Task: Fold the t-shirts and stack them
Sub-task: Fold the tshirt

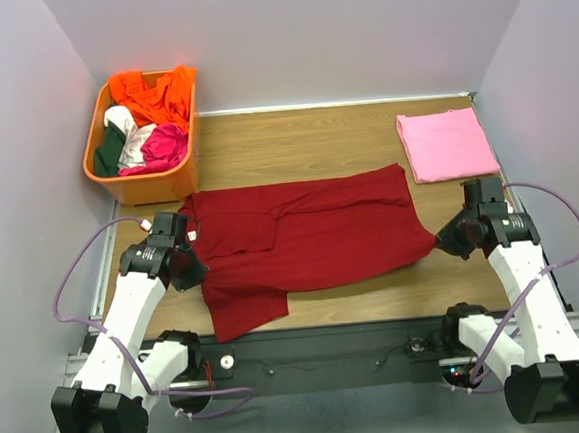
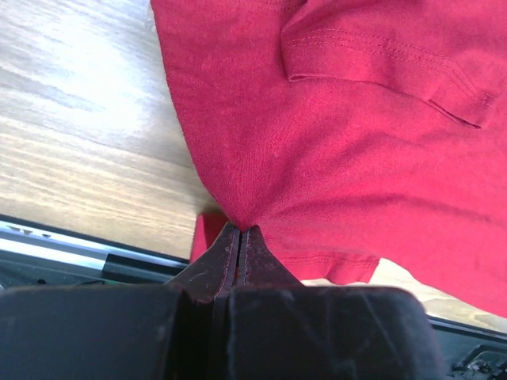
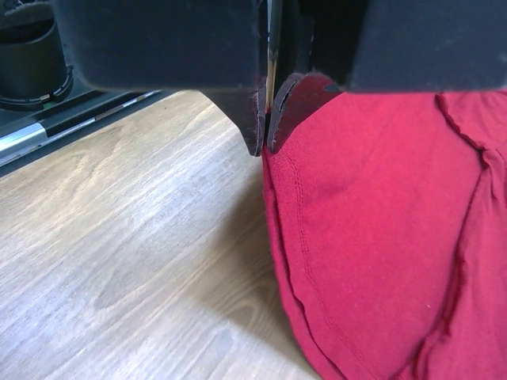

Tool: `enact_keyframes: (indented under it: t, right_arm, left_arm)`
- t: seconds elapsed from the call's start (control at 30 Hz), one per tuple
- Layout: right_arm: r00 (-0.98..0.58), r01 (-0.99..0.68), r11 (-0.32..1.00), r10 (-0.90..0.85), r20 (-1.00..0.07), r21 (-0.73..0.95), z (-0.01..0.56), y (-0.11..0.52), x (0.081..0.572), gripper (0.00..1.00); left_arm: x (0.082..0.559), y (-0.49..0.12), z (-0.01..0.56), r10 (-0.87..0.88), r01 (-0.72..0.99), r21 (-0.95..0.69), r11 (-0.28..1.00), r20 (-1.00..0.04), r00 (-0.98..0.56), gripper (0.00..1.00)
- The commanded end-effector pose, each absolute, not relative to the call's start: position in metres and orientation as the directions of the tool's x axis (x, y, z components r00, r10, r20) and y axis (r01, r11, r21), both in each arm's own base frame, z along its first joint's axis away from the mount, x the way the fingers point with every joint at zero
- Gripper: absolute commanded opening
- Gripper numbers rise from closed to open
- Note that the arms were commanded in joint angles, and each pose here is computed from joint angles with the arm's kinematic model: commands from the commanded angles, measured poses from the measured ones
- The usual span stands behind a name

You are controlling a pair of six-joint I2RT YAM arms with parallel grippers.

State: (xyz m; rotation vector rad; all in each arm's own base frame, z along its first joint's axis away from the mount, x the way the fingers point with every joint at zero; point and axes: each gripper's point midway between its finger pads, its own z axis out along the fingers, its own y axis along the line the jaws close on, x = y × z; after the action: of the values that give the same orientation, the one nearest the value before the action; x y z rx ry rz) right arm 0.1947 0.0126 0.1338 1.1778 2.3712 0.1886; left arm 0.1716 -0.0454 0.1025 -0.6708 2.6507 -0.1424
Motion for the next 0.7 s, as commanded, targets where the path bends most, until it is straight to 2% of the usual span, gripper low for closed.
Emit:
enact_keyframes:
  t: [0.0, 0.23, 0.37, 0.67]
  right_arm:
    - [-0.489, 0.711, 0.623, 0.771, -0.407, 0.325, 0.151, 0.004, 0.202, 0.01]
    - [-0.519, 0.673, 0.668, 0.732, -0.442, 0.316, 0.157, 0.001, 0.234, 0.01]
    - [-0.569, 0.627, 0.706, 0.704, -0.425, 0.331, 0.155, 0.008, 0.253, 0.01]
    - [-0.651, 0.542, 0.764, 0.645, -0.400, 0.350, 0.153, 0.019, 0.300, 0.01]
  left_arm:
    - [0.168, -0.037, 0.107, -0.469, -0.447, -0.147, 0.882, -0.365, -0.804, 0.00]
    - [0.181, -0.038, 0.101, -0.447, -0.431, -0.128, 0.893, -0.353, -0.822, 0.00]
    - [0.179, -0.046, 0.084, -0.432, -0.412, -0.132, 0.902, -0.290, -0.854, 0.00]
    - [0.192, -0.044, 0.077, -0.426, -0.415, -0.102, 0.904, -0.279, -0.861, 0.00]
